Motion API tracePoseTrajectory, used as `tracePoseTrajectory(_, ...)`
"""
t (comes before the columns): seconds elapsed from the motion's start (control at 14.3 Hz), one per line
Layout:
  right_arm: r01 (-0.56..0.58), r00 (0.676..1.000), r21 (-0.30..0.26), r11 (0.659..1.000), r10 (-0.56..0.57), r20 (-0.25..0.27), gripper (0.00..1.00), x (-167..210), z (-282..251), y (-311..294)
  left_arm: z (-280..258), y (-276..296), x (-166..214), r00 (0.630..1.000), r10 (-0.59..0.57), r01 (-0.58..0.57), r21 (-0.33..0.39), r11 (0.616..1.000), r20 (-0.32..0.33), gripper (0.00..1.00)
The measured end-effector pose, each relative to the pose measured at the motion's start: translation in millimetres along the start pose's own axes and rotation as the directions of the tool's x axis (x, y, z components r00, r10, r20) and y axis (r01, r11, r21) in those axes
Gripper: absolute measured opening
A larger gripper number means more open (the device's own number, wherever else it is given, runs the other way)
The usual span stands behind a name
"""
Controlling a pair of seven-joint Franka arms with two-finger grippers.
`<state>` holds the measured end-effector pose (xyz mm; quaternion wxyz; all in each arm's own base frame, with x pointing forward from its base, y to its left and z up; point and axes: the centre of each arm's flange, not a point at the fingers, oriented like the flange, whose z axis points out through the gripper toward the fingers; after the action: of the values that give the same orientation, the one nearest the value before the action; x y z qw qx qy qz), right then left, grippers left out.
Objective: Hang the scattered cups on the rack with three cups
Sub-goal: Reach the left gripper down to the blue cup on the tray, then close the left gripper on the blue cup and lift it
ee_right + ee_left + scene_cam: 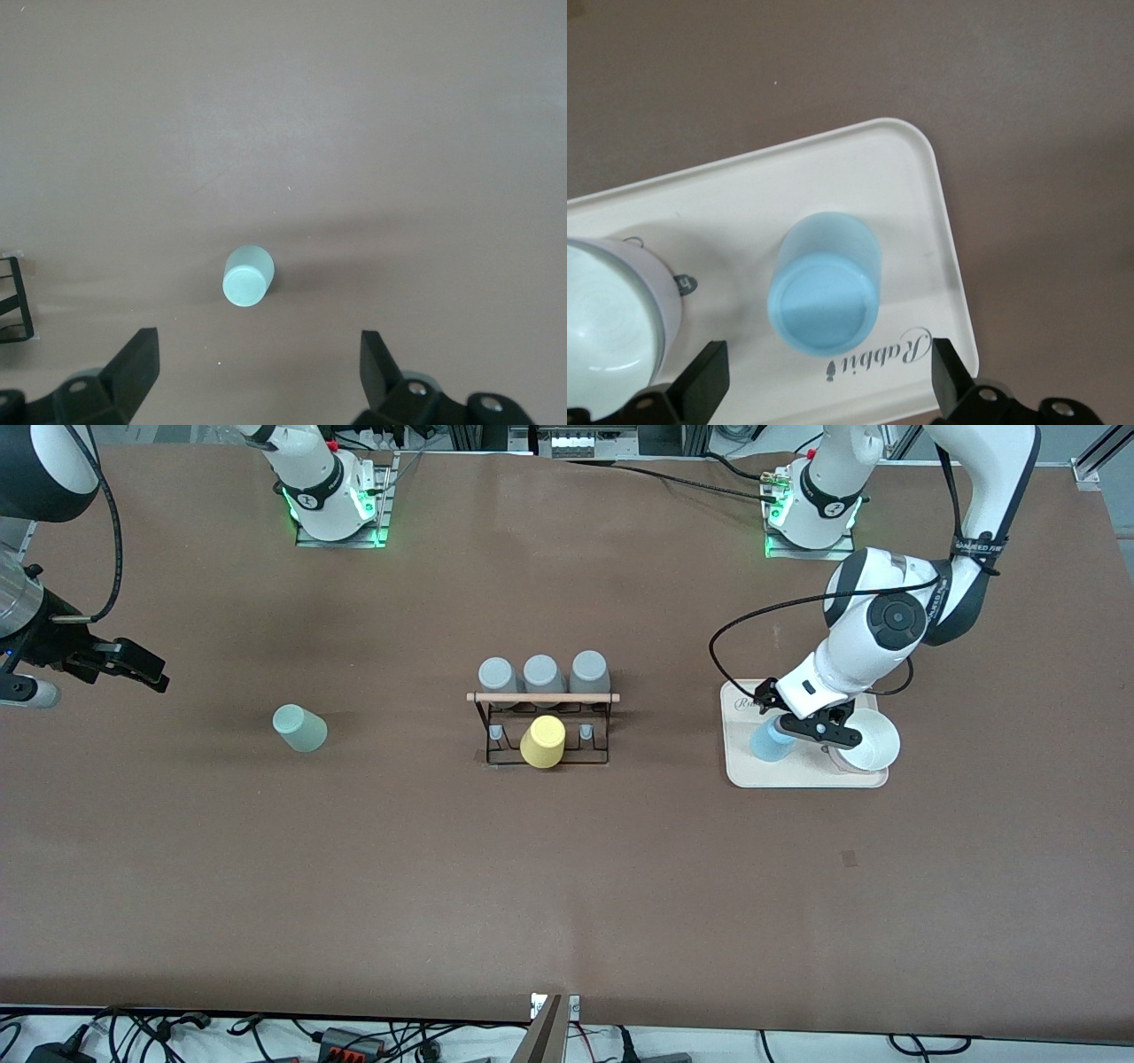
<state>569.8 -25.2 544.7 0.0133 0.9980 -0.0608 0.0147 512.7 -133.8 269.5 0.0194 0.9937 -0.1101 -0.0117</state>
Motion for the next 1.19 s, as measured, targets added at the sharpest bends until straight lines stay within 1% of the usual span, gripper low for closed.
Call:
tracePoseTrajectory(0.14, -0.002, 1.000, -0.001, 1.000, 0.002, 0.011, 1.00, -1.0, 0.7, 1.5, 11.2, 0.2, 3.8, 1.000, 0.000, 0.000, -0.008, 1.000, -0.026, 1.00)
tracePoseTrajectory(0.35, 0.003, 1.000, -0.001, 1.000, -0.003, 0.012, 1.00, -1.3, -2.8, -1.3, 35.2, -1.3, 5.7, 0.999, 0.001, -0.002, -0.017, 1.000, -0.042, 1.00)
tracePoseTrajectory(0.98, 0.007, 1.000, -0.001, 1.000, -0.007, 0.022, 1.00, -1.0, -0.8, -3.8, 48.6, -7.0, 5.6, 0.999, 0.008, -0.008, -0.011, 1.000, -0.041, 0.99)
tracePoseTrajectory(1.05, 0.007, 1.000, -0.001, 1.000, -0.007, 0.023, 1.00, -0.8, -0.1, -3.9, 49.1, -9.4, 5.5, 0.999, 0.004, -0.005, -0.012, 1.000, -0.040, 0.96)
tracePoseTrajectory(1.12, 0.007, 1.000, -0.001, 1.000, -0.007, 0.024, 1.00, -0.7, 0.2, -3.9, 49.5, -11.7, 5.4, 0.999, 0.004, -0.005, -0.011, 1.000, -0.040, 0.87)
tracePoseTrajectory(1.19, 0.007, 1.000, -0.001, 1.000, -0.007, 0.024, 1.00, -0.7, 0.2, -4.0, 49.9, -14.5, 5.2, 0.999, 0.005, -0.005, -0.011, 1.000, -0.039, 0.74)
